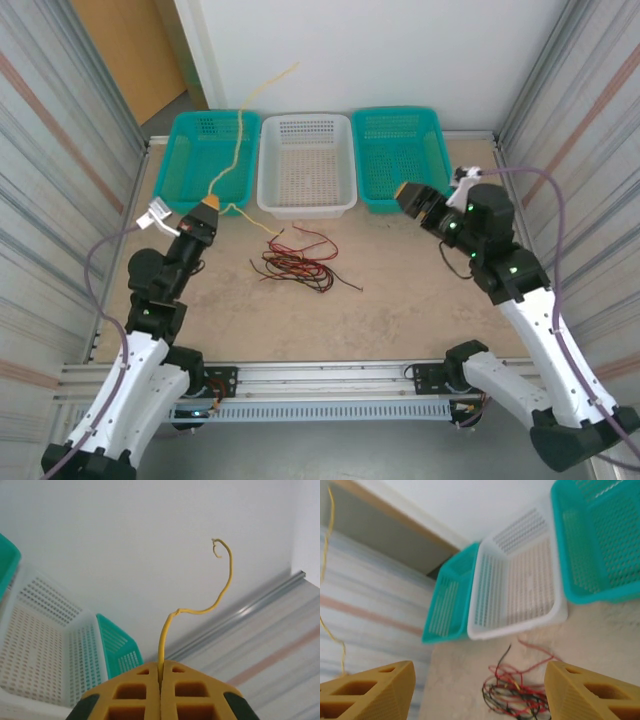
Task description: Untangle the cables
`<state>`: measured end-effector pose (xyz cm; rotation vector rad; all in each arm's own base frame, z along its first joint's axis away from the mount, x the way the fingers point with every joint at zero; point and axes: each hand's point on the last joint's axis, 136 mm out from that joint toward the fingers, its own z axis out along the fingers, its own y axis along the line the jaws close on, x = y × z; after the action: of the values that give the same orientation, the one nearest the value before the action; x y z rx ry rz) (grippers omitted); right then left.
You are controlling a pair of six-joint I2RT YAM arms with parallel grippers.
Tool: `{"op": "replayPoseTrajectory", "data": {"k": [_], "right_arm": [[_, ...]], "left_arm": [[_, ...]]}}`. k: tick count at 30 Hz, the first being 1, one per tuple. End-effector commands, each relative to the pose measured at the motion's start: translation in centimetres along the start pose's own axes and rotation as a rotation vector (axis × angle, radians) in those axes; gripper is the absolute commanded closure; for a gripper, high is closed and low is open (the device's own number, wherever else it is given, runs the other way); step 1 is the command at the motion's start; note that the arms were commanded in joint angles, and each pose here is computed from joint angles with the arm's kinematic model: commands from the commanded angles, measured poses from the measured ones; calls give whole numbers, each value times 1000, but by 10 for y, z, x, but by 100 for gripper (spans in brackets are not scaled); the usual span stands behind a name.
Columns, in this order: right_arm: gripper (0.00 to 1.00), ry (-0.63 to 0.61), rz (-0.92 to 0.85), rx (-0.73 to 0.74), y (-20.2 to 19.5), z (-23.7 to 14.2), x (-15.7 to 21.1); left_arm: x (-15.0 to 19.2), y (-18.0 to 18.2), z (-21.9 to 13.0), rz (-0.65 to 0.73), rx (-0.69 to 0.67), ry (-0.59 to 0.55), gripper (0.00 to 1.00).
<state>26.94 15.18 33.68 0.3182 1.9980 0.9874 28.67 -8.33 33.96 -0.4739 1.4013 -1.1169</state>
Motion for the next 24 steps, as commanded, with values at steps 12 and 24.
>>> {"op": "replayPoseTrajectory", "data": {"k": [12,24], "right_arm": [[36,264,-208,31,9,39,156],[36,282,-177,53,-5,37,175]], "left_arm": [[-80,6,32,56,-129,-212,100],[-116,89,62,-53,-296,-354,100]]}}
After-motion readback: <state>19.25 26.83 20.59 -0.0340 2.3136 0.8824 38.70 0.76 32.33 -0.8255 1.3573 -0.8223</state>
